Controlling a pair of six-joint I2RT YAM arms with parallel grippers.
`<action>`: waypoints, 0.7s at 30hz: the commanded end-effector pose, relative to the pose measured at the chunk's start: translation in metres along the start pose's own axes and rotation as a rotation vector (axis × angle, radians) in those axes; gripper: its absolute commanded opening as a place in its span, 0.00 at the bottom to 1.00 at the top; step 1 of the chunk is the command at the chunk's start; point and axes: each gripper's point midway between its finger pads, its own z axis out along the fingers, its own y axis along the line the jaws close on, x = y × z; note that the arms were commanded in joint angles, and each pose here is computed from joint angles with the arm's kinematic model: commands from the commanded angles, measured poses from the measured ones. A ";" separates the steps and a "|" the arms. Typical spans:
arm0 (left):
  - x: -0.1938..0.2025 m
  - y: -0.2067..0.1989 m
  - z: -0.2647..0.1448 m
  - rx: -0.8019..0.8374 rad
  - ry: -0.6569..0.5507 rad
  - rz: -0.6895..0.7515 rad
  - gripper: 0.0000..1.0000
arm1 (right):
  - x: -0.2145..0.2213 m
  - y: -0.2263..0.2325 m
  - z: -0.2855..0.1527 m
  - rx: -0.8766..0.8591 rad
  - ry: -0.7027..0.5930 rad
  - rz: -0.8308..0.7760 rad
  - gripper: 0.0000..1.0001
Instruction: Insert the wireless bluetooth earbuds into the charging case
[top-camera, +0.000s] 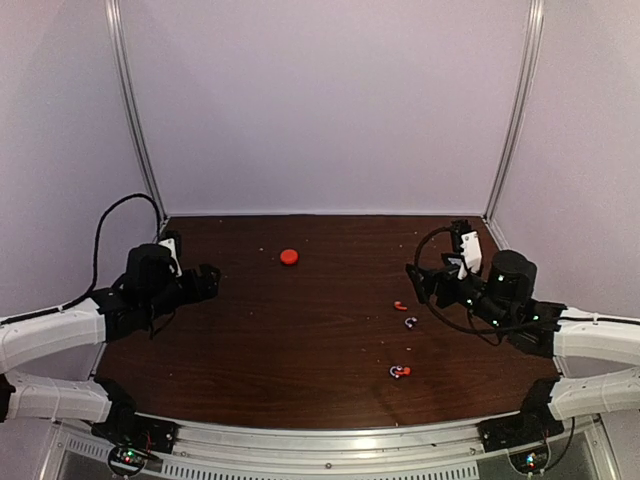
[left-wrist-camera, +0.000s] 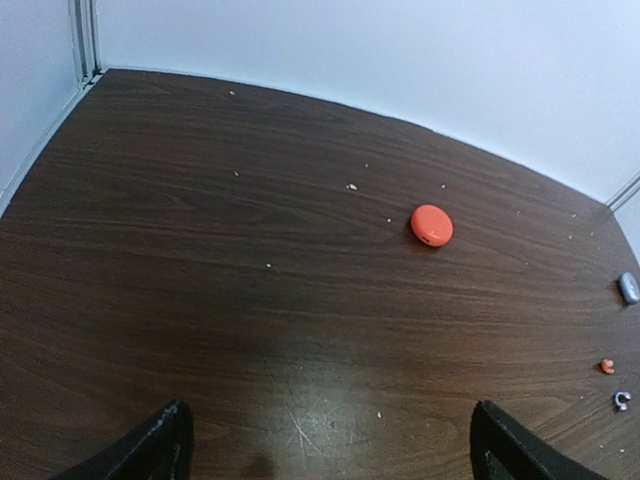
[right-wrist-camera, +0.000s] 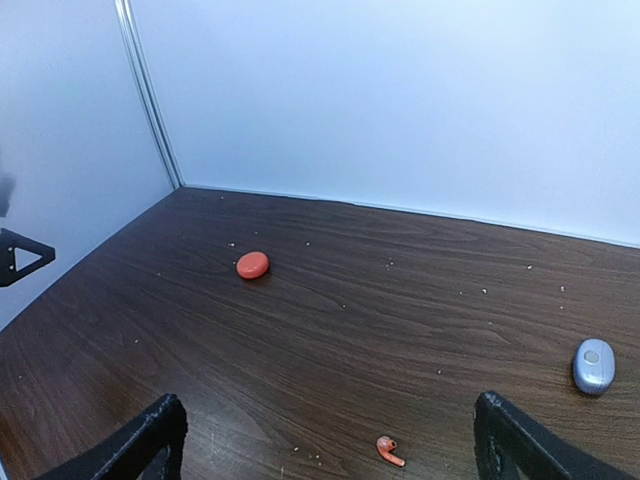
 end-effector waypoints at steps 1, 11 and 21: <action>-0.022 -0.019 0.015 0.011 -0.022 0.091 0.98 | 0.004 0.001 0.004 -0.001 0.031 -0.005 1.00; -0.031 -0.078 0.071 0.156 0.070 0.322 0.98 | 0.013 0.017 0.023 -0.133 0.097 -0.001 1.00; -0.019 -0.115 0.128 0.242 0.184 0.450 0.98 | 0.038 -0.010 0.048 0.025 0.240 0.136 1.00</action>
